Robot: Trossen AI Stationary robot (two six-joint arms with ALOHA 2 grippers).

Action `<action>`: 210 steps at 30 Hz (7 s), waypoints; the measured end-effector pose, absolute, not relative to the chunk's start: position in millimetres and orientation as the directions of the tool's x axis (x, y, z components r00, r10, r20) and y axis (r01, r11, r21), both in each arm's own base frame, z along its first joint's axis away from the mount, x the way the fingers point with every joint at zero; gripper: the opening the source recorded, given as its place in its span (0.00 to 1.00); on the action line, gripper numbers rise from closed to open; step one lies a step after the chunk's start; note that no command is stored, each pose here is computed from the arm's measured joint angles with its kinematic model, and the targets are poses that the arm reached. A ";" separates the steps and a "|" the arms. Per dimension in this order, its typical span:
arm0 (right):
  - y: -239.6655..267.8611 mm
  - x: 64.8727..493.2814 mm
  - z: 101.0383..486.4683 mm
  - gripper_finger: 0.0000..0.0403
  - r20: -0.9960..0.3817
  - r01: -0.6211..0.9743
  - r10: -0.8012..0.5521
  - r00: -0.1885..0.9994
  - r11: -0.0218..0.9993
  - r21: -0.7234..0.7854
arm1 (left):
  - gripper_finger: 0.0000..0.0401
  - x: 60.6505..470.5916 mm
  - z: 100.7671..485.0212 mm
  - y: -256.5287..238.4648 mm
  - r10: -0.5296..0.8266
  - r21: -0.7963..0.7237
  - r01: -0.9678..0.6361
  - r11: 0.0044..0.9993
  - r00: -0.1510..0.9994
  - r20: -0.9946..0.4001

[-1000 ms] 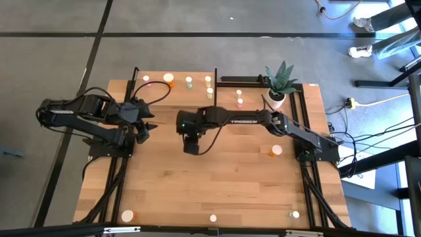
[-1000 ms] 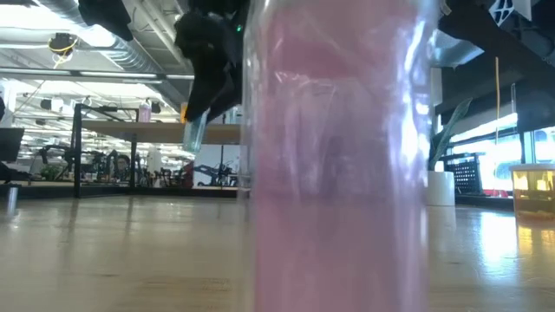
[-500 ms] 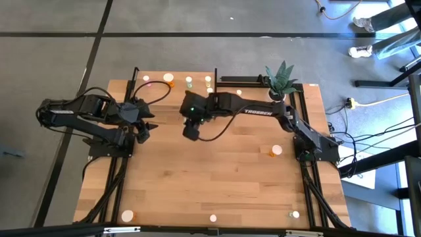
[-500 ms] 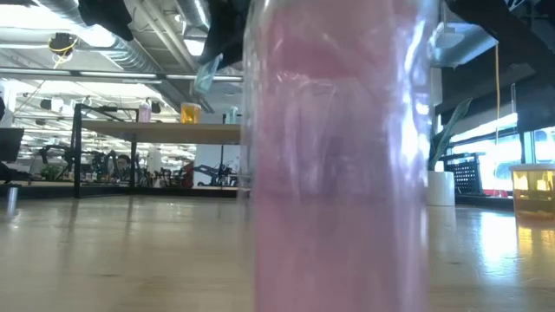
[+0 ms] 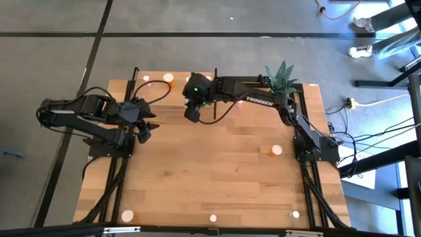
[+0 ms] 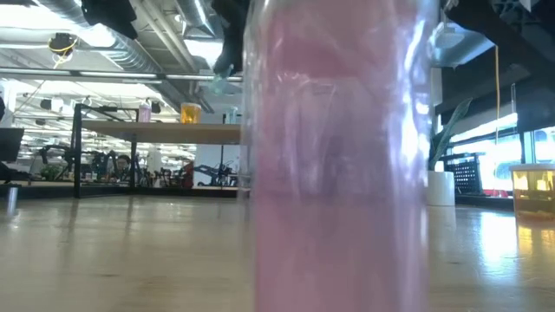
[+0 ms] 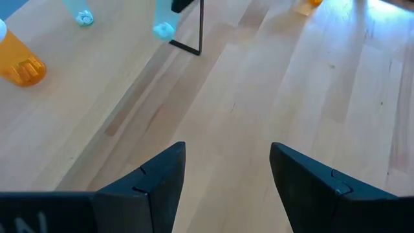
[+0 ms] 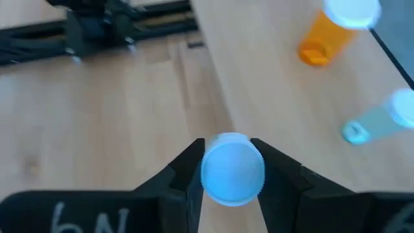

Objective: Pick and place medicine bottles onto shelf by color
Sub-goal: Put the left blue pill bottle on the shelf aligned with the other blue pill bottle

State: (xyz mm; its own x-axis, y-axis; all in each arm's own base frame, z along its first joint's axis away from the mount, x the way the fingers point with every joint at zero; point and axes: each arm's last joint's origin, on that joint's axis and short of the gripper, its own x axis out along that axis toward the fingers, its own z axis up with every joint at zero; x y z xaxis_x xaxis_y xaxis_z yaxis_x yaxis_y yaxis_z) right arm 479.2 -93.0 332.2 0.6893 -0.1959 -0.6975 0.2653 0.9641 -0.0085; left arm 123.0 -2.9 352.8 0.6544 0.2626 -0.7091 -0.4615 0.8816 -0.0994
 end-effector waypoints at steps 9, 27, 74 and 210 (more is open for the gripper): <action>-121.1 473.5 326.5 0.29 -0.715 0.332 -0.254 0.651 0.943 -0.033 | 0.54 130.4 350.9 -0.4 0.380 -0.059 -0.570 0.820 0.618 -0.688; -137.5 480.7 300.5 0.29 -0.752 0.365 -0.277 0.599 0.930 -0.051 | 0.54 154.0 342.0 -0.6 0.461 0.031 -0.616 0.787 0.553 -0.694; -140.1 486.3 307.4 0.37 -0.689 0.361 -0.302 0.659 0.930 -0.062 | 0.54 153.6 341.8 -0.6 0.458 0.030 -0.615 0.788 0.552 -0.697; -133.0 479.1 290.3 0.01 -0.680 0.239 -0.379 0.628 0.925 -0.295 | 0.54 152.8 341.5 -0.4 0.463 0.039 -0.617 0.786 0.546 -0.698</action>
State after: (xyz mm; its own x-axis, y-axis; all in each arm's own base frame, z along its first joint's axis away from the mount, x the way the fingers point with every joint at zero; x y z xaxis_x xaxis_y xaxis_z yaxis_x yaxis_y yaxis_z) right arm 479.1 -133.0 290.3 0.6277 -0.3790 -0.6800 0.2391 0.9251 -0.2949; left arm 152.8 -0.4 341.5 0.5458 0.4633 -0.6981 -0.6173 0.7857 0.0388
